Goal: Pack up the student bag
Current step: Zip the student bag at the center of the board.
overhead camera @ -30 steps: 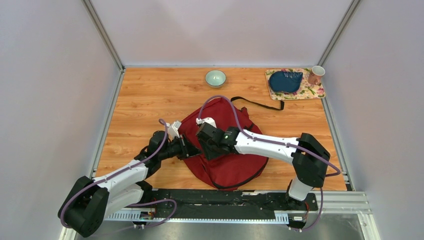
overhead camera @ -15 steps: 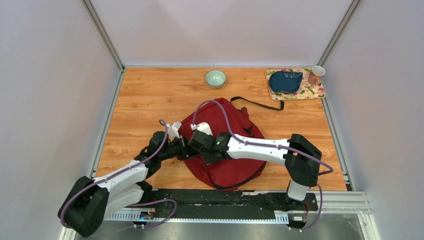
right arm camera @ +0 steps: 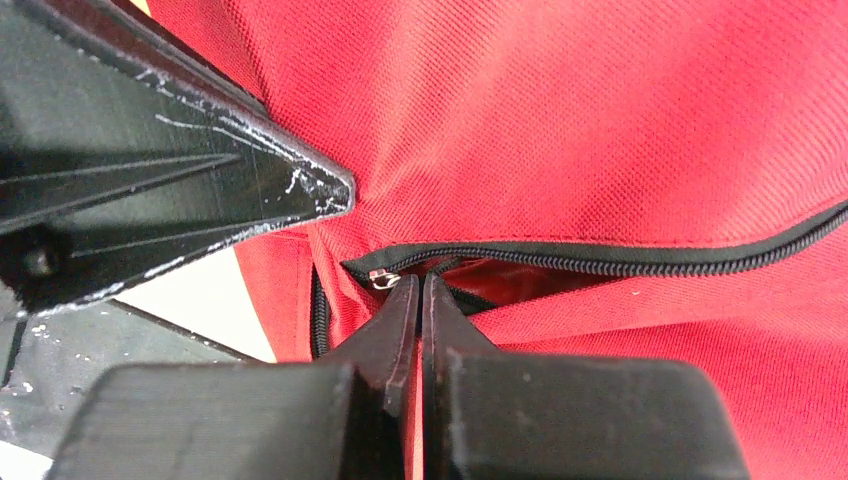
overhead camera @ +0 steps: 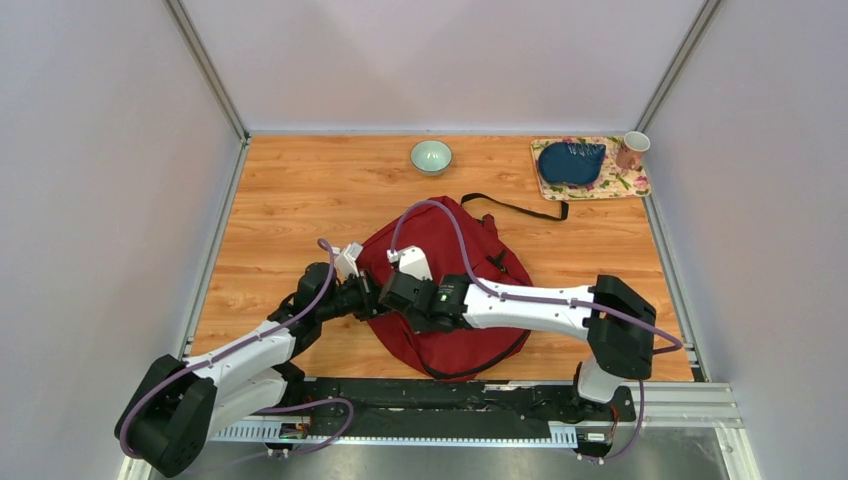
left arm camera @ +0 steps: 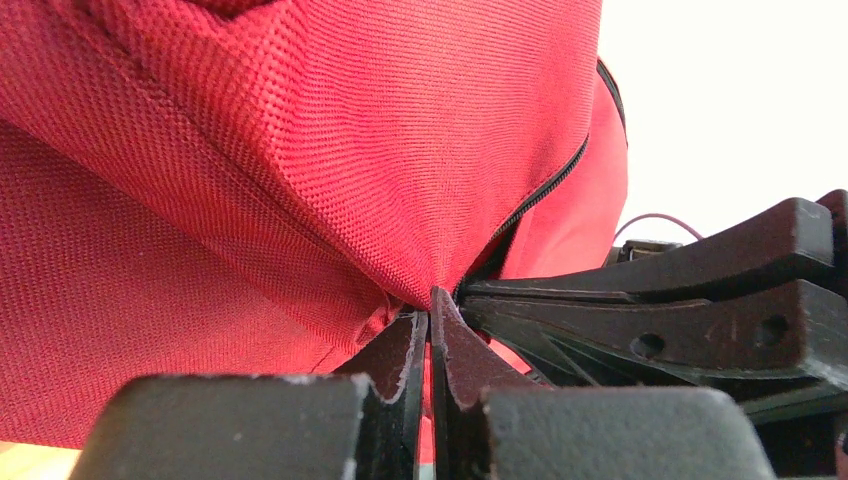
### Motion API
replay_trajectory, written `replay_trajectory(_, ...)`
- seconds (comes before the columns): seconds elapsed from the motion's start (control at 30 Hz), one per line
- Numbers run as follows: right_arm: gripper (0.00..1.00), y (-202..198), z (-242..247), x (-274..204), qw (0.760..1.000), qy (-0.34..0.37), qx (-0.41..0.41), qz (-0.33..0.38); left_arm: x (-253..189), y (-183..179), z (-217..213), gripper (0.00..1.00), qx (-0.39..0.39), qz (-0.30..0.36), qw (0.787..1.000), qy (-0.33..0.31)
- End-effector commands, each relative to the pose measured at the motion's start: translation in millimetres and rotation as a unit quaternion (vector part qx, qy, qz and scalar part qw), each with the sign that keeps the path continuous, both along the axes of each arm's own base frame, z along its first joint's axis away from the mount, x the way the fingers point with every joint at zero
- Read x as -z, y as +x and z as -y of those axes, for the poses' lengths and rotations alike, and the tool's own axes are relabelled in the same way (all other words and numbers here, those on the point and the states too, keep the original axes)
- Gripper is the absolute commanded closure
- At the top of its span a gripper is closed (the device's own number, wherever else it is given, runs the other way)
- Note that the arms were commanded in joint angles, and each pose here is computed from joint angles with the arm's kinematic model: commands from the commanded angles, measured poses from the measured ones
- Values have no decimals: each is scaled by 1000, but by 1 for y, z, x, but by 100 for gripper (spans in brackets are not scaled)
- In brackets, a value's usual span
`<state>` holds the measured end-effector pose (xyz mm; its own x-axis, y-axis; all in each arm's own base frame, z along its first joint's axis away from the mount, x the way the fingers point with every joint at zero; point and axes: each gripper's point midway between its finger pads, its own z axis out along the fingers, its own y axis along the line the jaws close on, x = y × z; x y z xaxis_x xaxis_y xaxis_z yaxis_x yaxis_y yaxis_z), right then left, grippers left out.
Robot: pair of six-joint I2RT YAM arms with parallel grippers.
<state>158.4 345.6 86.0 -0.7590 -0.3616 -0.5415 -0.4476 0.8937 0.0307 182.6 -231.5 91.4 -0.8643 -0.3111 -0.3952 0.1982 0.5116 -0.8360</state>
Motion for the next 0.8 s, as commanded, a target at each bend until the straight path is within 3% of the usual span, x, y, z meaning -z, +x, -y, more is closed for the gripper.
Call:
replay_trajectory(0.0, 100, -1, 6, -19, 998, 35, 33, 34, -13, 4, 3, 95, 8, 39, 999, -12)
replay_trajectory(0.27, 100, 16, 6, -53, 993, 69, 28, 96, -11, 1, 0, 98, 16, 62, 998, -2)
replay_trajectory(0.77, 100, 31, 18, -69, 990, 49, 40, 128, 0, -5, -9, 100, 25, 72, 997, 31)
